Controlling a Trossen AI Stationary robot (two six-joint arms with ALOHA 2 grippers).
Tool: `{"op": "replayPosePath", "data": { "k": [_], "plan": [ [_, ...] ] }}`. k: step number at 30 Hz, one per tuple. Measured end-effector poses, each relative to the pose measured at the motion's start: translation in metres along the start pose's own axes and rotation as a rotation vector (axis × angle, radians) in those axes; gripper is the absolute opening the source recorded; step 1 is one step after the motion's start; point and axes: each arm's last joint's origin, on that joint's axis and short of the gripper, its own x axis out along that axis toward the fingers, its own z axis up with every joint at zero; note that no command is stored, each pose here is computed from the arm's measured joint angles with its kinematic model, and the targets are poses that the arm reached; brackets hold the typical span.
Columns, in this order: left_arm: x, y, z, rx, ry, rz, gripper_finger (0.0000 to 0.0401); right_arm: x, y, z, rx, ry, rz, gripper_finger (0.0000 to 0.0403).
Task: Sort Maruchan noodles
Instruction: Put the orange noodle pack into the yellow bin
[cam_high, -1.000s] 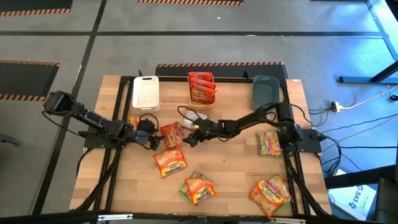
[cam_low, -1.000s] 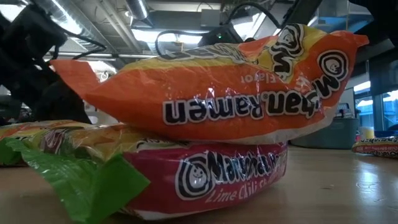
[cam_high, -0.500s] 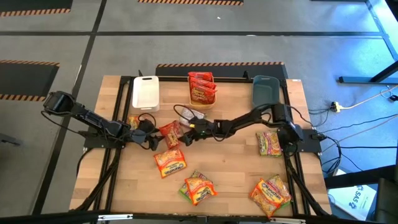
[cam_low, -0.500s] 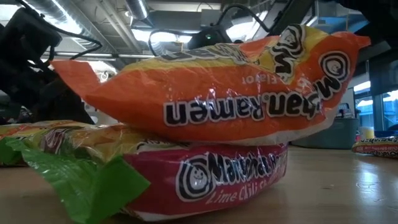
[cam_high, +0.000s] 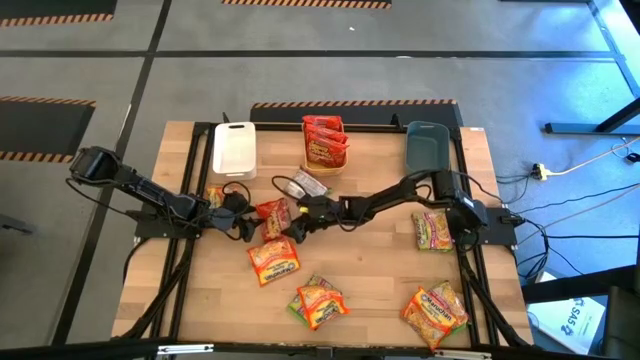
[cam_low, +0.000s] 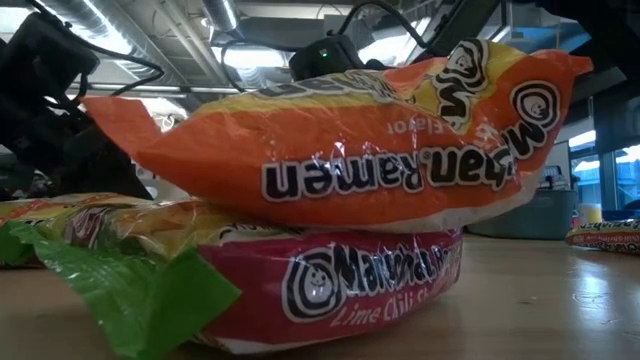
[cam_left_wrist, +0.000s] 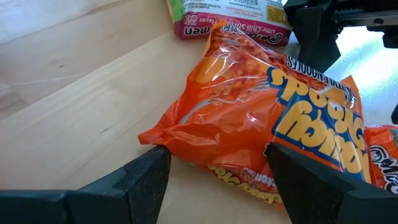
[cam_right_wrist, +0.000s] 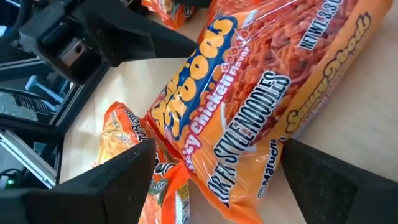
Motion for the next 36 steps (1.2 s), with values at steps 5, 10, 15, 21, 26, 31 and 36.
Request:
{"op": "replayPosePath", "data": {
  "k": [5,10,15,21,26,31,36],
  "plan": [
    [0.000,0.000,0.000,0.000,0.007,-0.008,0.0264,0.000,0.005,0.001,-0.060,-0.022,0.020,0.0309],
    [0.000,-0.002,0.000,0.002,0.025,-0.034,0.0264,-0.009,0.009,0.011,-0.084,0.017,-0.026,0.0294],
    [0.000,-0.006,0.002,0.037,0.028,-0.056,0.0264,-0.022,0.017,0.017,-0.085,0.055,-0.068,0.0292],
    [-0.001,-0.017,0.008,0.090,0.064,-0.142,0.0264,-0.030,0.009,0.014,-0.101,0.131,-0.195,0.0292],
    [-0.001,-0.016,0.005,0.110,0.108,-0.129,0.0264,-0.025,0.001,0.010,-0.049,0.108,-0.261,0.0292],
    [0.001,-0.011,0.001,0.089,0.125,-0.051,0.0264,-0.017,-0.005,0.006,0.001,0.099,-0.236,0.0292],
    [0.004,-0.009,-0.002,0.100,0.123,-0.015,0.0264,-0.005,-0.008,0.003,0.043,0.077,-0.134,0.0292]
  ]
}}
